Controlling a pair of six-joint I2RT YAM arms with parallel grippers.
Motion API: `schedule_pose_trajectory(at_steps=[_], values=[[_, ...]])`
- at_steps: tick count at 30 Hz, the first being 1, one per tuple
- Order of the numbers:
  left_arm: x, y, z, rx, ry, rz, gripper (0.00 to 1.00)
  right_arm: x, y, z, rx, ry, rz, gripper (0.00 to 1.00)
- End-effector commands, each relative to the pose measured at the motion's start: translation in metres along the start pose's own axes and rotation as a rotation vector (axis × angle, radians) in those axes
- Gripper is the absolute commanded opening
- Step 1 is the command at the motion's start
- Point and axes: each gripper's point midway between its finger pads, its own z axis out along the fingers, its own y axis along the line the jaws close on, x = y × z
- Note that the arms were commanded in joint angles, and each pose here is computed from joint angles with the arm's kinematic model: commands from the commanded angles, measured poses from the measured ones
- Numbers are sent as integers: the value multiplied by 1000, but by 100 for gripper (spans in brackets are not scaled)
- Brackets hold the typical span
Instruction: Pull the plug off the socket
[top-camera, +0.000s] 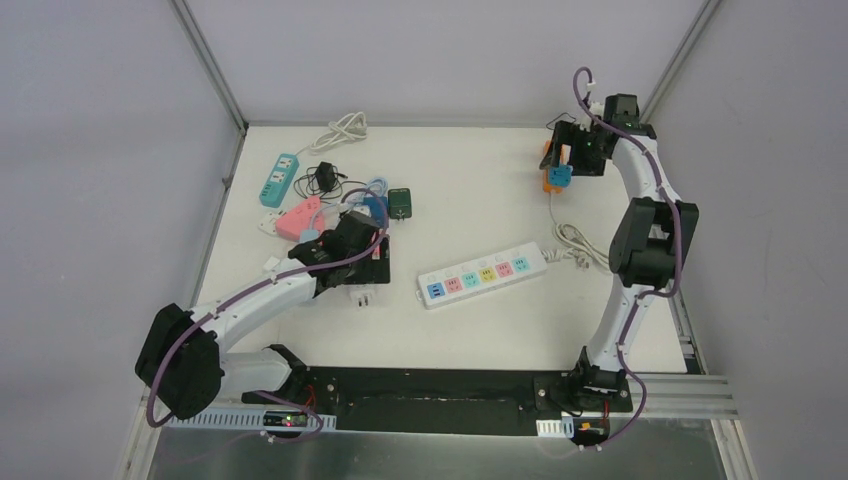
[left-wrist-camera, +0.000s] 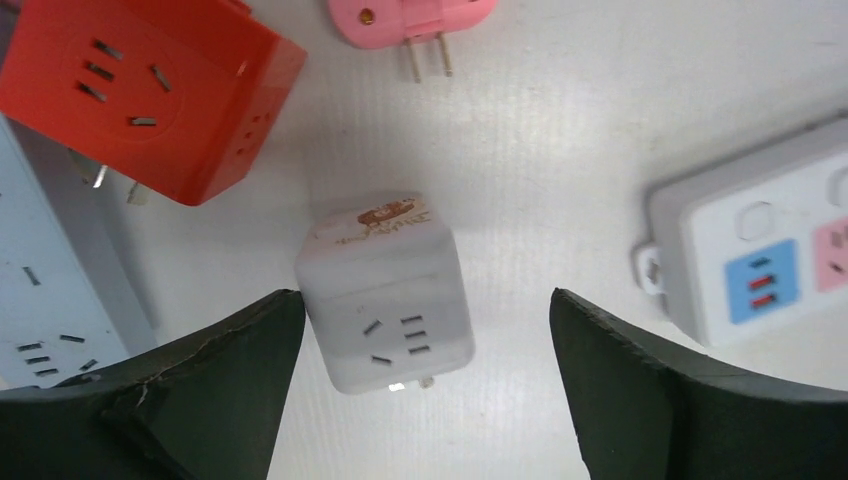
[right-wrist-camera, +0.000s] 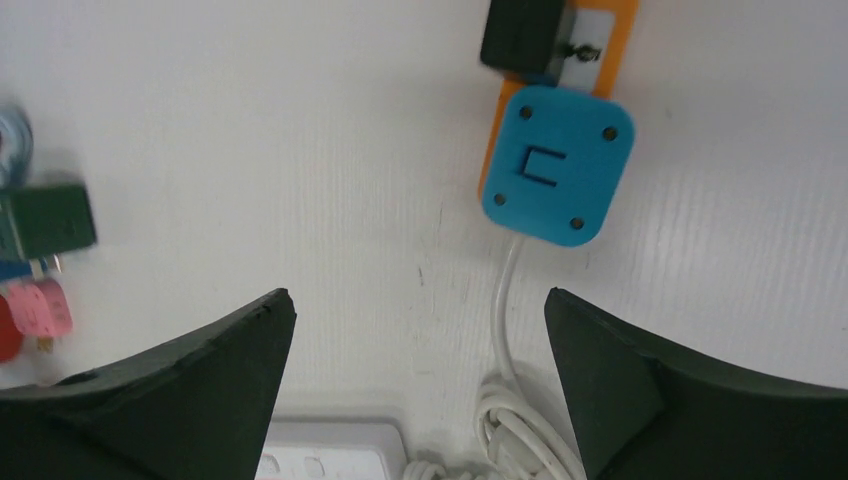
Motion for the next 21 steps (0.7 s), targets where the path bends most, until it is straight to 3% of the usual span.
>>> schedule_pose_trajectory(at_steps=[1,7,14,21], values=[[-41,-48,-36,236,-68,-31,95,-51,-38,1,85,-143,193,100],[-80,-82,-69,397,-172,-58,95,-54,-64,31,70,-132,324,100],[-96,-103,-66,474,-202,-96,96,-52,-74,59,-36,-110,402,97],[-99,-115,-56,497,-172,-88,97,-47,-58,70,-185,-86,427,81]])
